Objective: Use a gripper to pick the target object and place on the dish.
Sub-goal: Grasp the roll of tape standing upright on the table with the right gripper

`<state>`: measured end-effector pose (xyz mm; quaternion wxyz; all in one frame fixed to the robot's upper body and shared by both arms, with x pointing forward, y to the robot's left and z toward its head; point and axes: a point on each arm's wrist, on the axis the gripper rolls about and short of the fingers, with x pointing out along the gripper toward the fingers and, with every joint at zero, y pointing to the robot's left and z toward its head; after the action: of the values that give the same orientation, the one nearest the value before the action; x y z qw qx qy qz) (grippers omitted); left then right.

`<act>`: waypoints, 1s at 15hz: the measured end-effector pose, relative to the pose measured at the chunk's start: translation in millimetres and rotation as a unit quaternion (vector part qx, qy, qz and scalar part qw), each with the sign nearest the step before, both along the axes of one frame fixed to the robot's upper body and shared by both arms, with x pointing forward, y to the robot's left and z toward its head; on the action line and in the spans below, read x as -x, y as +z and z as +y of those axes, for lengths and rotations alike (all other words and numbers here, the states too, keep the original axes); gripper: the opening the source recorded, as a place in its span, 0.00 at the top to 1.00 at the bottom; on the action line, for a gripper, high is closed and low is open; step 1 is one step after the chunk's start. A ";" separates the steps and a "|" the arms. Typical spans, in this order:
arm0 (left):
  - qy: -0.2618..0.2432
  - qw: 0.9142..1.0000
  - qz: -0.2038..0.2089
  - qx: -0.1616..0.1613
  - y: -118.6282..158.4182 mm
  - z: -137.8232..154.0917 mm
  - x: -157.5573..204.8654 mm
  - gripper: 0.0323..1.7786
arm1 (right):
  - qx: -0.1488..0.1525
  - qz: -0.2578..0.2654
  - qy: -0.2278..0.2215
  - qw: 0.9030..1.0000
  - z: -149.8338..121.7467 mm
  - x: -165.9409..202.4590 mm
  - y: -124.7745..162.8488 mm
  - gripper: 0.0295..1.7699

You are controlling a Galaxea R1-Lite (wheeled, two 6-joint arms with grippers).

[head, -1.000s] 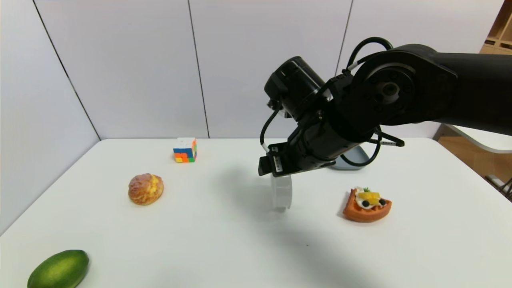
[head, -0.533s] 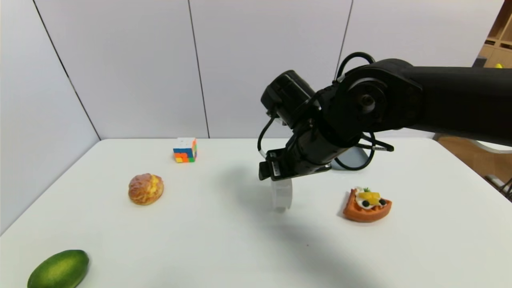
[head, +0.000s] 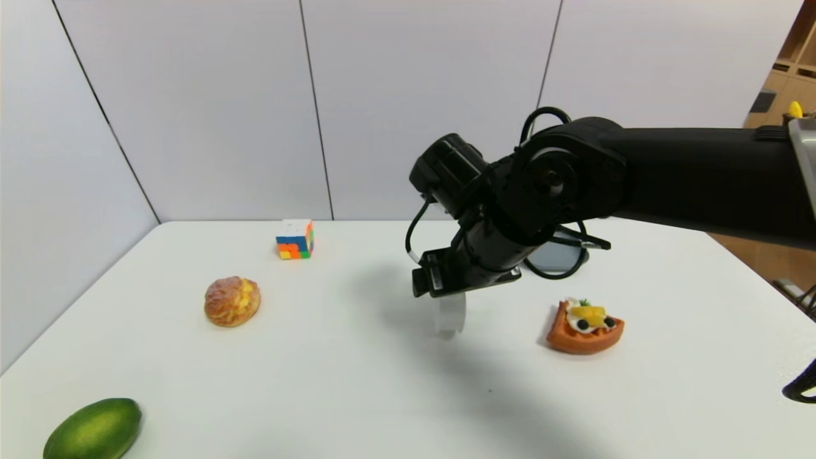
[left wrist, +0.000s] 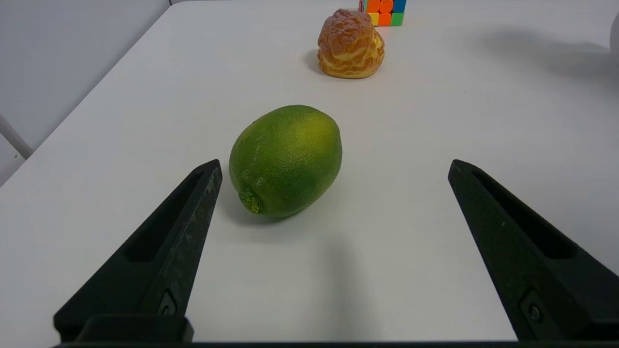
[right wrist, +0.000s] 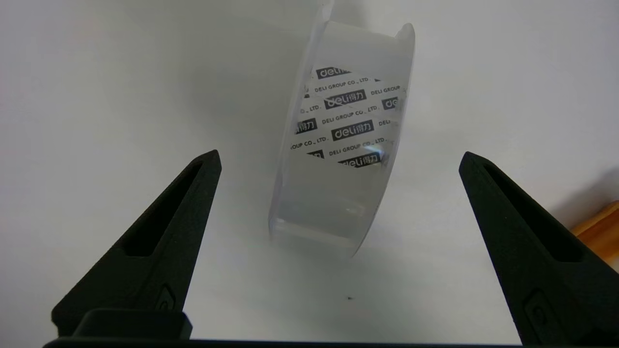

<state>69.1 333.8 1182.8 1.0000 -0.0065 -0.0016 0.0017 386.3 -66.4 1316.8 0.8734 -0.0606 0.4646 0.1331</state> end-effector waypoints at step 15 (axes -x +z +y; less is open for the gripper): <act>0.000 1.000 0.000 0.000 0.0 0.0 0.0 0.05 | 0.012 0.002 0.002 1.000 3.8 -8.6 -13.1 0.03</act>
<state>69.1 333.8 1182.8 1.0000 -0.0065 -0.0016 0.0017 394.9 -62.6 1303.7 0.8715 -0.0721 0.4676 0.1291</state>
